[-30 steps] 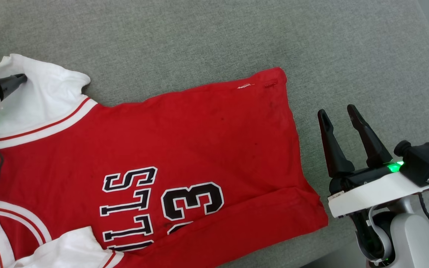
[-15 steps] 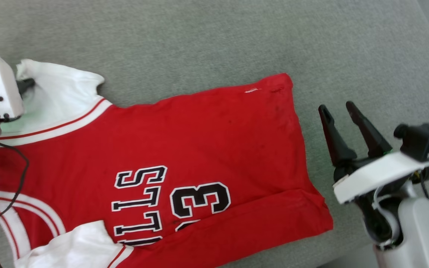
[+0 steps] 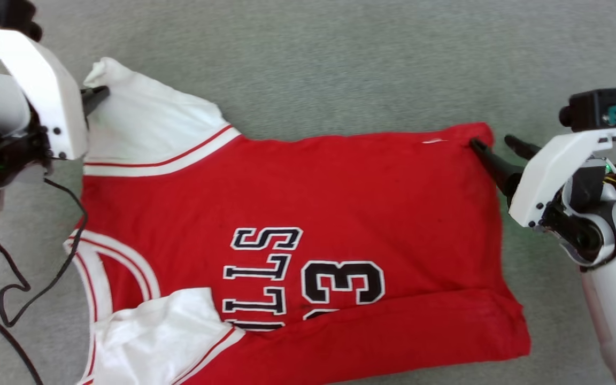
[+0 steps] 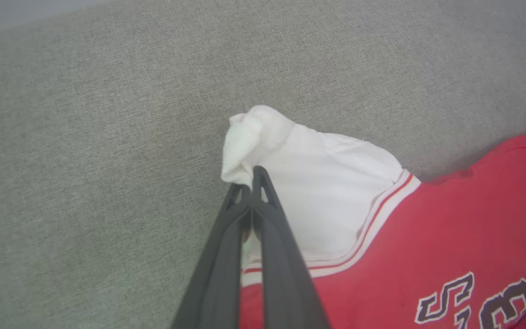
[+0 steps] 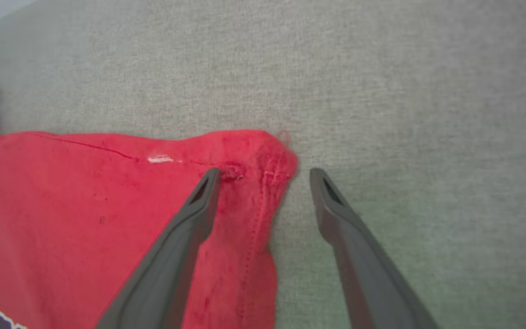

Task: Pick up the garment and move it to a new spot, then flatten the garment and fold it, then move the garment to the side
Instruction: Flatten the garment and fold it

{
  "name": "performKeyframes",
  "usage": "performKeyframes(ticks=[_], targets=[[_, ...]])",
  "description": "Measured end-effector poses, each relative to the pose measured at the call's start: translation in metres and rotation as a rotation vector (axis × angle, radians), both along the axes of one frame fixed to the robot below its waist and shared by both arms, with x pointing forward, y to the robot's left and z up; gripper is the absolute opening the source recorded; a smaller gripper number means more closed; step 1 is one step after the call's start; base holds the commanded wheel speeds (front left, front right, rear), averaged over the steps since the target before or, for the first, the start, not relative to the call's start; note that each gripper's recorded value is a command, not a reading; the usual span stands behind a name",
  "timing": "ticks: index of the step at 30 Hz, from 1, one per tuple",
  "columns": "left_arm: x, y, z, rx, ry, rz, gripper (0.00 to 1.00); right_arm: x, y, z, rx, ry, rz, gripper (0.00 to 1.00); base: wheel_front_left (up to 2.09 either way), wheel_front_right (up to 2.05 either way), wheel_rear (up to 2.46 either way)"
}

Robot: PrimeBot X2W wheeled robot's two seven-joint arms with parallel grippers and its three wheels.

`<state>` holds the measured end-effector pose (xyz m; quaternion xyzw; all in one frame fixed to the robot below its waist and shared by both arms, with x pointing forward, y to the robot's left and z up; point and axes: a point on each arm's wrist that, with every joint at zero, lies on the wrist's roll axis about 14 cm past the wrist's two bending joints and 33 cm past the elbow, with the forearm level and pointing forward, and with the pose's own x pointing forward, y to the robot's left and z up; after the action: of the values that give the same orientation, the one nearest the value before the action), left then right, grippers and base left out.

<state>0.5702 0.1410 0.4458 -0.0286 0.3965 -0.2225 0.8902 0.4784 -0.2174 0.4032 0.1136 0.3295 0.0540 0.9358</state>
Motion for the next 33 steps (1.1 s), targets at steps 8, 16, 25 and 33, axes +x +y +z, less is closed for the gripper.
performKeyframes(ticks=[8,16,25,33], targets=[[-0.01,0.01,-0.005,0.004,-0.007,-0.002,0.0,0.009,0.023,-0.038,-0.028,0.22,0.12,1.0,0.0,0.0,0.0],[-0.015,0.011,-0.003,-0.029,-0.02,0.016,0.0,0.008,0.031,-0.039,-0.037,0.294,0.164,0.0,0.0,0.0,0.0],[-0.025,0.025,0.031,-0.09,-0.154,0.085,0.0,0.024,0.023,0.018,-0.043,0.092,0.126,0.0,0.0,0.0,0.0],[-0.082,0.038,0.033,-0.15,-0.213,0.171,0.0,-0.016,0.017,0.028,-0.021,0.044,0.085,0.0,0.0,0.0,0.0]])
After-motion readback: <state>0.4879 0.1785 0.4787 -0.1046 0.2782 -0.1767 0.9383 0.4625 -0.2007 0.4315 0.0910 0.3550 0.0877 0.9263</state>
